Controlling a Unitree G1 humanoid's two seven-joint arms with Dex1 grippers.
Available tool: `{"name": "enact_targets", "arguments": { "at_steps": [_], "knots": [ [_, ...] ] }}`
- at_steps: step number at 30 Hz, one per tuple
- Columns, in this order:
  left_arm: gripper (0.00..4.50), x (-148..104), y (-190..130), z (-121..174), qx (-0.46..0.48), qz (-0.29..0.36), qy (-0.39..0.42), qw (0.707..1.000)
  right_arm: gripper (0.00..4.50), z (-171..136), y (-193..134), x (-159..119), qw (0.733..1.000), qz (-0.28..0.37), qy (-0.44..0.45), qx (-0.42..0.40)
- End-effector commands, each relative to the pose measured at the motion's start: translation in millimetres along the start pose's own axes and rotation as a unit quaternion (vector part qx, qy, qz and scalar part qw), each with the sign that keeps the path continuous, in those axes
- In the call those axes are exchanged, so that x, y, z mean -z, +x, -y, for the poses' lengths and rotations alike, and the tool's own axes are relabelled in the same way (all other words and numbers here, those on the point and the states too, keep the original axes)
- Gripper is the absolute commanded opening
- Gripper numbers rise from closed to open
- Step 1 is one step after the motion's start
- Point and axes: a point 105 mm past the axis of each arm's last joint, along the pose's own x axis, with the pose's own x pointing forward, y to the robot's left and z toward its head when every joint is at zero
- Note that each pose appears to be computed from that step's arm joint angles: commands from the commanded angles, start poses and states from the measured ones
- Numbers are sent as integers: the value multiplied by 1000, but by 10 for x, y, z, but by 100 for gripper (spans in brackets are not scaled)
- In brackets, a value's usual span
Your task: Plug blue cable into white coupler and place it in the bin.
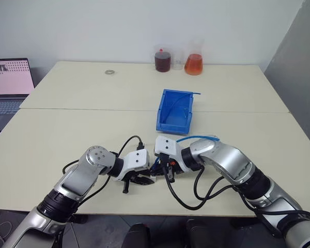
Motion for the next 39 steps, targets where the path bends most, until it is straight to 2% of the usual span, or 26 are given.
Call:
{"name": "enact_targets", "arguments": {
  "at_steps": [1, 16, 22, 27, 29, 31, 32, 35, 39],
  "knots": [
    [75, 8, 82, 41, 8, 1, -7, 1000, 15, -322, 287, 159, 996, -32, 13, -82],
    [75, 32, 107, 117, 10, 3, -15, 1000, 15, -549, 397, 477, 991, -69, 25, -114],
    [75, 54, 83, 137, 7, -1, -20, 1000, 14, -569, 461, 434, 991, -58, 27, -116],
    [75, 68, 53, 60, -23, 6, -25, 999, 14, -355, 326, 228, 996, -18, 29, -79],
    [75, 48, 44, 40, -39, 29, -38, 998, 14, -254, 243, 165, 998, -3, 29, -59],
    [146, 52, 21, 48, -50, 46, -44, 997, 14, -151, 155, 127, 999, 8, 24, -35],
    [153, 63, 7, 58, -54, 50, -47, 996, 14, -120, 117, 114, 999, 13, 24, -27],
    [217, 69, -60, 91, -74, 69, -58, 993, 14, -44, -25, 63, 999, 32, 23, 2],
    [288, 28, -306, 39, -131, 116, -82, 981, 14, 43, -259, -3, 997, 62, 34, 42]
  ]
}}
